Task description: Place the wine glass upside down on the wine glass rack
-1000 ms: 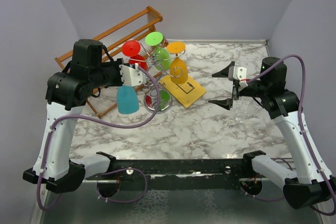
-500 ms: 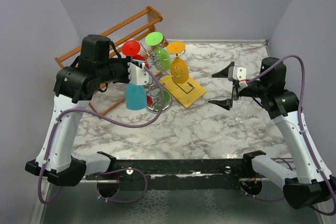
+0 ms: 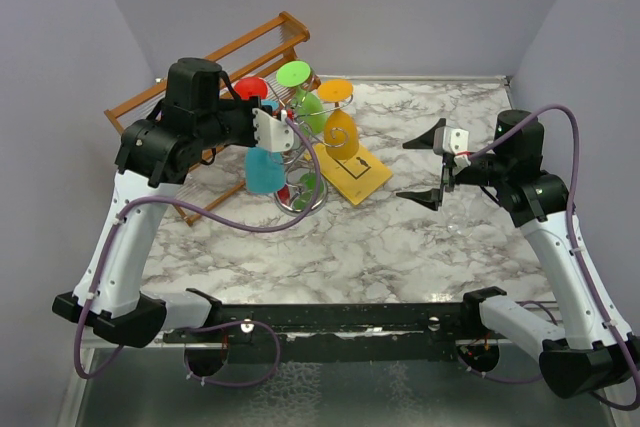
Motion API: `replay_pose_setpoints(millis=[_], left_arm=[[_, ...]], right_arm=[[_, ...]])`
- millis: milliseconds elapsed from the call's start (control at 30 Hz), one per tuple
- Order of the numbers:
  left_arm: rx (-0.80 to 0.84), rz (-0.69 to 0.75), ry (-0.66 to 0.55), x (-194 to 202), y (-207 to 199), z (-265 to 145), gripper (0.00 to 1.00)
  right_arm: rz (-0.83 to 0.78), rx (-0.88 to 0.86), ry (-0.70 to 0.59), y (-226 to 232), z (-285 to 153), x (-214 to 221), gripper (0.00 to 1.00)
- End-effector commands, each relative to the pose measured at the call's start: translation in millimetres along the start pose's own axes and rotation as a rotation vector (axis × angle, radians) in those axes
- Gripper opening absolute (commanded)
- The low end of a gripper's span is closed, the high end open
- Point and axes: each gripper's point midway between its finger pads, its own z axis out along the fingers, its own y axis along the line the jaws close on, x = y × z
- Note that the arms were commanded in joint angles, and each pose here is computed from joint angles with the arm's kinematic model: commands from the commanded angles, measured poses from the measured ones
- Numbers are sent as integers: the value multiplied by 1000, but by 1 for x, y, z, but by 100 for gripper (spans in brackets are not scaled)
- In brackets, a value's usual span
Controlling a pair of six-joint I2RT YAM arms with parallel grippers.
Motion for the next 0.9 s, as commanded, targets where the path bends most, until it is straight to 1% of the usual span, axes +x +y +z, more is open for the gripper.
replay_pose_setpoints(millis=[0, 100, 200, 567, 867], left_arm=[[-73, 14, 70, 10, 16, -1, 0], [-96, 9, 123, 20, 20, -1, 0], [-100, 6, 144, 24, 19, 0, 0], [-77, 0, 156, 26, 11, -1, 0], [-89, -20, 182, 32, 9, 8, 0]], right_arm=[[6, -10, 2, 3, 0, 4, 100], [7, -10, 4, 3, 0, 4, 100], [6, -9, 5, 3, 0, 5, 100], [7, -3, 11, 2, 1, 7, 100], [6, -4, 13, 2, 1, 8, 100]])
